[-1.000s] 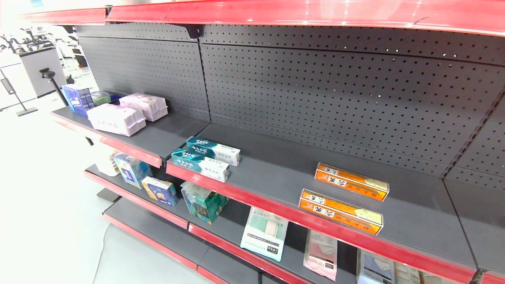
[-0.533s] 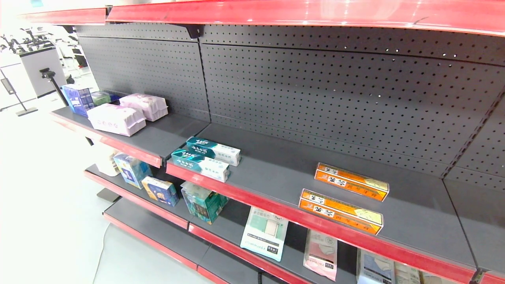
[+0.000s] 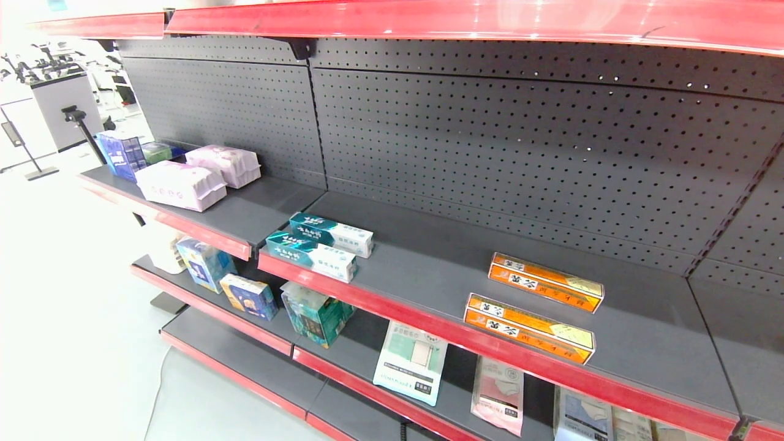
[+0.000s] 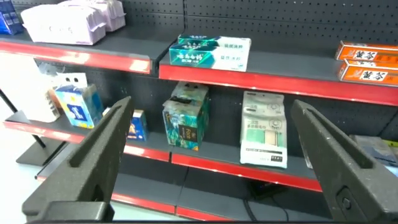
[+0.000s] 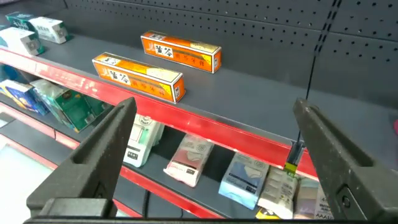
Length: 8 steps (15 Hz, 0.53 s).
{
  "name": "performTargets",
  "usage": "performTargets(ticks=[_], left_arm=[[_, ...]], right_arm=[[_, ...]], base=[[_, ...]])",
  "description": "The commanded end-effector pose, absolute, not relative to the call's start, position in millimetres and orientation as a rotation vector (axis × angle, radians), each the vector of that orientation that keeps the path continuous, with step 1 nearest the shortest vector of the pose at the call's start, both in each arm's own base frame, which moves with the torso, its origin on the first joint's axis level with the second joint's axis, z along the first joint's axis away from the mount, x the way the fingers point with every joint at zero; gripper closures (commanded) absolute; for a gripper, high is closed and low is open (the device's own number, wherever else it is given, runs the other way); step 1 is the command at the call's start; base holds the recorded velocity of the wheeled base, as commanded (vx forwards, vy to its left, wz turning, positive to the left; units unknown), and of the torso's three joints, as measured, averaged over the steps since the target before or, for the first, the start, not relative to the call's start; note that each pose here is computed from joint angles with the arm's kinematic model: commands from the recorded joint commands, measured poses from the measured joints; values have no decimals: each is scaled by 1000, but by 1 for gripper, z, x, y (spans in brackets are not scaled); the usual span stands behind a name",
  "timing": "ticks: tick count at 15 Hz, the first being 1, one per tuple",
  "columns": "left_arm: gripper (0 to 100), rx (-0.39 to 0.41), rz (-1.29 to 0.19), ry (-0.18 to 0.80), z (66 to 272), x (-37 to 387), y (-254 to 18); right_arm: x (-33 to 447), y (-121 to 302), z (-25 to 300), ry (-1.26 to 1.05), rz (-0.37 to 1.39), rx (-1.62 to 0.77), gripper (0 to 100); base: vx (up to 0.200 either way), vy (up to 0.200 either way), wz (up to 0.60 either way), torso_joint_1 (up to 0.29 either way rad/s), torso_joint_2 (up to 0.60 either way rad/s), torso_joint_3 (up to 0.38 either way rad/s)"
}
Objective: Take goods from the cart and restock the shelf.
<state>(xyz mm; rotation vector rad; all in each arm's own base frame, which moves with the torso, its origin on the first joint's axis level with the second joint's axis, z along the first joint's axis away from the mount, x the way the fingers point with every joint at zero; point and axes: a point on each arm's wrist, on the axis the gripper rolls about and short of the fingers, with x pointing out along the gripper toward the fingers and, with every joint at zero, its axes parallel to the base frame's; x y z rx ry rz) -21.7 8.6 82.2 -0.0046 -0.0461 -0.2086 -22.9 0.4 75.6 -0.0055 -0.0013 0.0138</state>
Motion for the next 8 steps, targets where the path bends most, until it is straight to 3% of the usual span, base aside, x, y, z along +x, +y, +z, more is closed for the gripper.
performTargets(ticks=[1,5,8], left_arm=[[0,-4,-210,-47,82,-22,9],[0,-1,-219,-49,82,-22,8],[0,1,-262,-50,82,-22,7]], right_arm=[[-23,0,75,0,14,-6,0],[-23,0,75,0,9,-3,0],[-23,0,75,0,8,-3,0]], base=[[0,0,0,0,0,0],[0,0,0,0,0,0],[0,0,-600,1,-1,2]])
